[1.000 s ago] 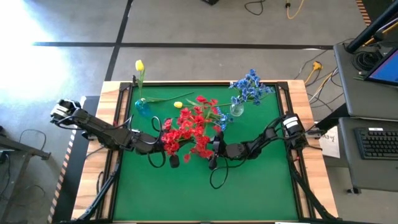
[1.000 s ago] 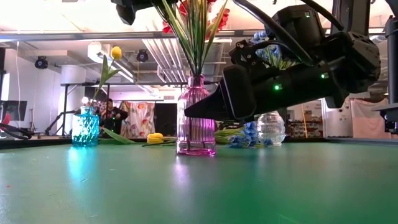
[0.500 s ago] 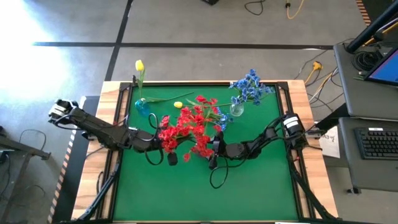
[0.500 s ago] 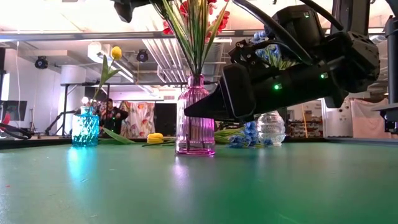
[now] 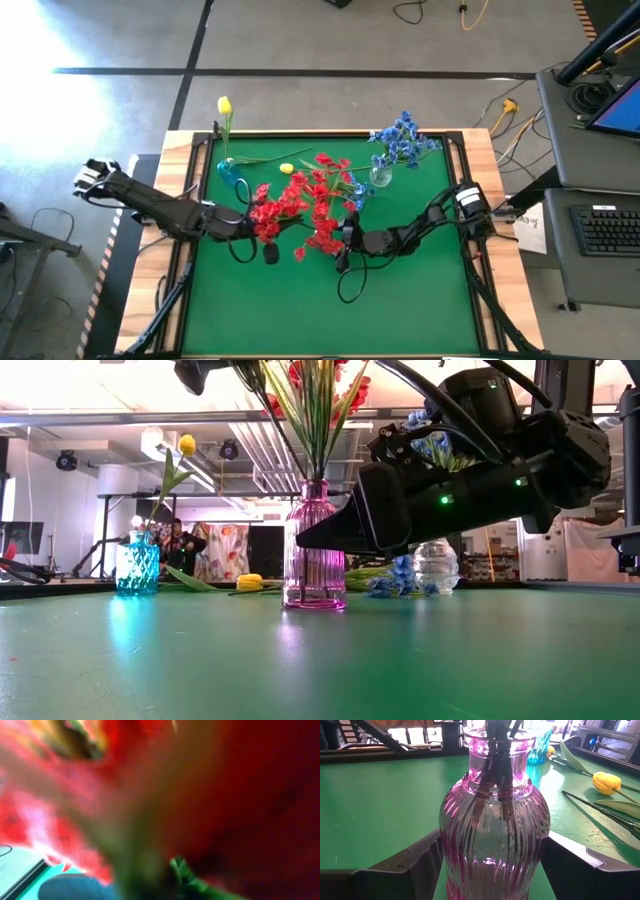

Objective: Sort flowers into vase by color
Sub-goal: Put the red flowers into the purple vase

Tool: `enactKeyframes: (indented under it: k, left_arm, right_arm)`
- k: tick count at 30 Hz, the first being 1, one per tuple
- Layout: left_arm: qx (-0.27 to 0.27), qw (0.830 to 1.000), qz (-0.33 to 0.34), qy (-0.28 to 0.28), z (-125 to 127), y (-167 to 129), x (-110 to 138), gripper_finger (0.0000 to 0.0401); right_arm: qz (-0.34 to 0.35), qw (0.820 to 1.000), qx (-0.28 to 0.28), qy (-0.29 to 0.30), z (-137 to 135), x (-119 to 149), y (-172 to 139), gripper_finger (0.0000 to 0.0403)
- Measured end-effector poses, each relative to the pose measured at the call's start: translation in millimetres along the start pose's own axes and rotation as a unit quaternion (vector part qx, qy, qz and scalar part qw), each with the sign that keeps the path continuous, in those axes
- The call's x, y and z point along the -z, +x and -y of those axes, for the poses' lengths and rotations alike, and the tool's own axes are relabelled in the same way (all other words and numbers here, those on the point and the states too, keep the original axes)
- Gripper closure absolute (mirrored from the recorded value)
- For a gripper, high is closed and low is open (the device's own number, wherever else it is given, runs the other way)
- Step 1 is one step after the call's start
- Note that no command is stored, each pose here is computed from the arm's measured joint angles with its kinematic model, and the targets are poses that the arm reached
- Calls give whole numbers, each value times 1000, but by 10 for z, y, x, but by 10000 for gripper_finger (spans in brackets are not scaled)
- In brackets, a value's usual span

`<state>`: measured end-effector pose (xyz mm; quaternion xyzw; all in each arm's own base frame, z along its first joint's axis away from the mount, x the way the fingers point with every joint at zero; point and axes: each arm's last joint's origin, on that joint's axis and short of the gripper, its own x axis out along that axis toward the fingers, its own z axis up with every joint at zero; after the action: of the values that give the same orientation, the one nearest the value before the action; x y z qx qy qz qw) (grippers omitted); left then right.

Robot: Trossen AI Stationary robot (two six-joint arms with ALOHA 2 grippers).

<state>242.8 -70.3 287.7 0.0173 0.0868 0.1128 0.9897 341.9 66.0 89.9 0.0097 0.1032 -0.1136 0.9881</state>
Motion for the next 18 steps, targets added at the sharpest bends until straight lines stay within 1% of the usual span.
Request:
enactKeyframes:
  k: [9,18]
  left_arm:
    - [1,1000,11,-1,46,75,20,400]
    - [-2,1000,21,-5,33,88,-1,400]
  right_arm:
    - [-1,1000,0,3,0,1,0,119]
    - [-1,1000,0,3,0,2,0,119]
